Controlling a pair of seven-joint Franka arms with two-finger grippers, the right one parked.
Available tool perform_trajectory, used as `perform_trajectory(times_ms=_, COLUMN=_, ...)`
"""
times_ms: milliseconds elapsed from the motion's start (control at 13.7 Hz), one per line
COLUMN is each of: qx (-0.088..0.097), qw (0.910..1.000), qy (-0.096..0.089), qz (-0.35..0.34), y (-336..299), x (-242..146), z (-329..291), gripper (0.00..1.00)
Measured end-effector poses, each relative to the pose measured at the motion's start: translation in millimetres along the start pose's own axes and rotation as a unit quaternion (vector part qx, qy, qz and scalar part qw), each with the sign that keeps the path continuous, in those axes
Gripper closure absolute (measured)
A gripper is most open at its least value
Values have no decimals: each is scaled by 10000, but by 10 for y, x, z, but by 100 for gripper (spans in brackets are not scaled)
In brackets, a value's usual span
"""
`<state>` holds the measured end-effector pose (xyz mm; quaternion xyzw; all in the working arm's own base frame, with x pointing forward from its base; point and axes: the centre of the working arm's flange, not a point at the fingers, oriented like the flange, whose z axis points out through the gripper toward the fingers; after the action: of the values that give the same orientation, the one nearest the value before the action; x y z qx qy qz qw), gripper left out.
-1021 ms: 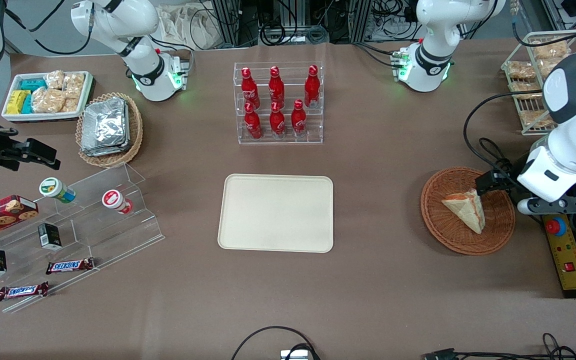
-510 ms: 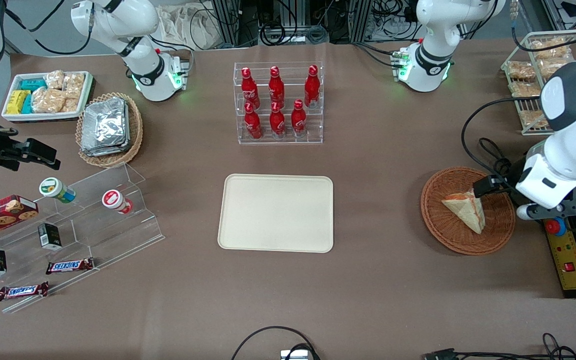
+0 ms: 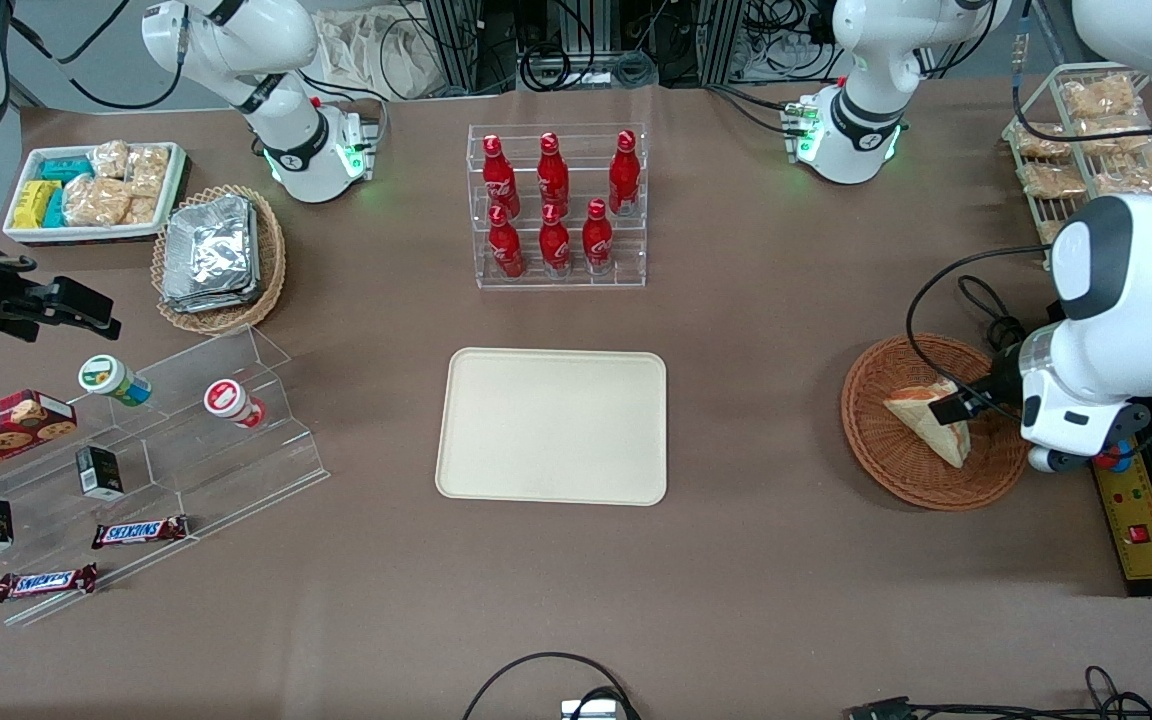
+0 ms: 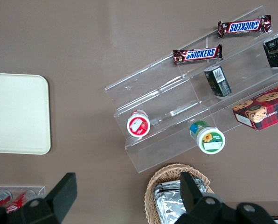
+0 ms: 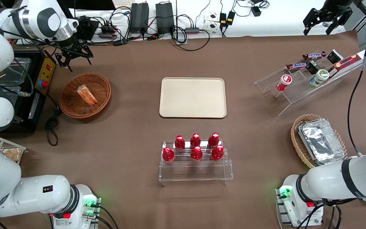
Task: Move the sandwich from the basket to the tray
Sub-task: 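Lower the open left gripper over the wrapped sandwich in the basket, then close the left gripper on the sandwich's wrapped edge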
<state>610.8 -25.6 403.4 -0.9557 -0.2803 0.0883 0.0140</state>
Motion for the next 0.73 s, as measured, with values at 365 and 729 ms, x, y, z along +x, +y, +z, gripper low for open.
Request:
perform_trajectory(times_ms=365, qx=-174, qw=9974, qy=188, qz=-674, y=-263, x=84, z=772, gripper=0)
perform_trajectory(times_ms=729, qx=-277, qw=9952, qy=308, qz=-888, y=-473, x=127, z=1090, gripper=0)
